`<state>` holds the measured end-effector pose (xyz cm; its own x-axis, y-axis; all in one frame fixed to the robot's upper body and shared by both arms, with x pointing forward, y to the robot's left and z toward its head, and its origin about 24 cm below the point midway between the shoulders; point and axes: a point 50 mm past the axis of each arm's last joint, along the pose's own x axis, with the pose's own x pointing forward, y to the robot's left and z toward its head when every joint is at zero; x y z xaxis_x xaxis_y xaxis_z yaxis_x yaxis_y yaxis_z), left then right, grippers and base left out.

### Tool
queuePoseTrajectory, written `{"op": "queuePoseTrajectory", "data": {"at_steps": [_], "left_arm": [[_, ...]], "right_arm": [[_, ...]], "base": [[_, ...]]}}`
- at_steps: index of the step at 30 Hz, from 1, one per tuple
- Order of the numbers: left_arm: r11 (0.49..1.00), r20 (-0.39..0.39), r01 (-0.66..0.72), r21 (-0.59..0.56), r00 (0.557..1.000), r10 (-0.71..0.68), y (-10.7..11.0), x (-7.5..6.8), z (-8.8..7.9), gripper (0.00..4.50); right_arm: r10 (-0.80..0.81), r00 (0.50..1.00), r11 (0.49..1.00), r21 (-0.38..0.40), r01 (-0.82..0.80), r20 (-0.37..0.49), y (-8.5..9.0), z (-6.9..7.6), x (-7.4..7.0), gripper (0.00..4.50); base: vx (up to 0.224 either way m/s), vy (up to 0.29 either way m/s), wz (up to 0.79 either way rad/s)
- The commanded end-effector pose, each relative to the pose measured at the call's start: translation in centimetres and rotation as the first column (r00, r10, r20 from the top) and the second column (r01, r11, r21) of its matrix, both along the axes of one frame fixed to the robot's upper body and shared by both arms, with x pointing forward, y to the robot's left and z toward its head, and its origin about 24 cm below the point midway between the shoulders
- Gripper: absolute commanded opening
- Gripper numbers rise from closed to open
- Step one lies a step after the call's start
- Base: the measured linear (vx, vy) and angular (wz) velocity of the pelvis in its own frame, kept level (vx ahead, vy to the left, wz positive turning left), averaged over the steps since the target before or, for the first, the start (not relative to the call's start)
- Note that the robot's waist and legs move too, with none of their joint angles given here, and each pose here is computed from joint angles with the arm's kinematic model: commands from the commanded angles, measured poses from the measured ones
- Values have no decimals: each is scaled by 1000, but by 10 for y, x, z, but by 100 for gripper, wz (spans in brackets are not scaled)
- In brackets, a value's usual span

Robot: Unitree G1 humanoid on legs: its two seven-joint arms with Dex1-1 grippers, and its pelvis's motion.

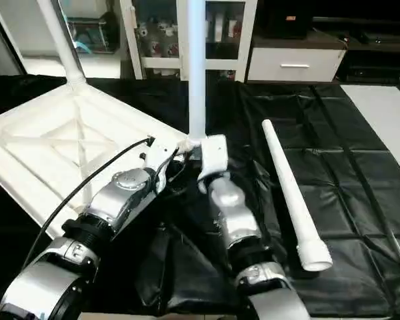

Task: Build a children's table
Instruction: Rotate leg to tighten

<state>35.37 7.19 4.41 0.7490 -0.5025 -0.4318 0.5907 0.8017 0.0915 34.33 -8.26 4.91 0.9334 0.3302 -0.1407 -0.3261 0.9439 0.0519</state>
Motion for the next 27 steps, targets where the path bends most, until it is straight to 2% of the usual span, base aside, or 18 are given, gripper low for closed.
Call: {"op": "queuePoseTrajectory", "data": {"at_steps": [1,2,4,8,10,13,16,18,22,23,24,25,27], "left_arm": [[998,-90,53,28,995,-50,15,-12,-21,0],[997,-105,77,32,992,-73,17,-14,-22,0],[989,-142,143,42,980,-136,23,-20,-25,0],[969,-185,243,43,955,-231,29,-28,-26,0],[942,-212,335,35,923,-321,31,-35,-26,0],[877,-275,480,7,844,-460,34,-49,-25,0],[821,-351,571,-8,767,-537,39,-61,-22,0],[794,-368,608,-8,736,-568,39,-65,-20,0],[769,-368,639,-17,711,-599,37,-68,-16,0],[758,-368,652,-23,699,-613,34,-70,-15,0],[757,-368,653,-23,698,-614,34,-70,-15,0],[751,-371,660,-28,691,-621,33,-73,-14,0],[748,-374,663,-29,687,-623,32,-74,-13,0]], "right_arm": [[50,999,999,11,-50,-6,-11,4,-1,350],[74,997,997,8,-74,-6,-16,6,-1,371],[171,985,985,-19,-172,-7,-30,10,-4,381],[298,954,951,-77,-299,-26,-47,16,-9,381],[379,924,918,-103,-383,-53,-57,18,-14,381],[494,863,853,-132,-505,-108,-74,22,-22,381],[581,793,775,-176,-608,-180,-85,23,-30,381],[618,758,735,-188,-651,-209,-87,23,-32,381],[659,717,693,-189,-696,-228,-84,23,-34,381],[682,690,666,-185,-723,-242,-80,21,-36,381],[685,687,663,-184,-726,-243,-80,21,-36,381],[709,653,627,-186,-757,-266,-77,18,-38,381],[725,627,597,-193,-779,-287,-74,15,-39,381]], "base": [[0,0,0],[0,0,0],[0,0,0],[0,0,0],[0,0,0],[0,0,0],[0,0,0],[0,0,0],[0,0,0],[0,0,0],[0,0,0],[0,0,0],[0,0,0]]}}
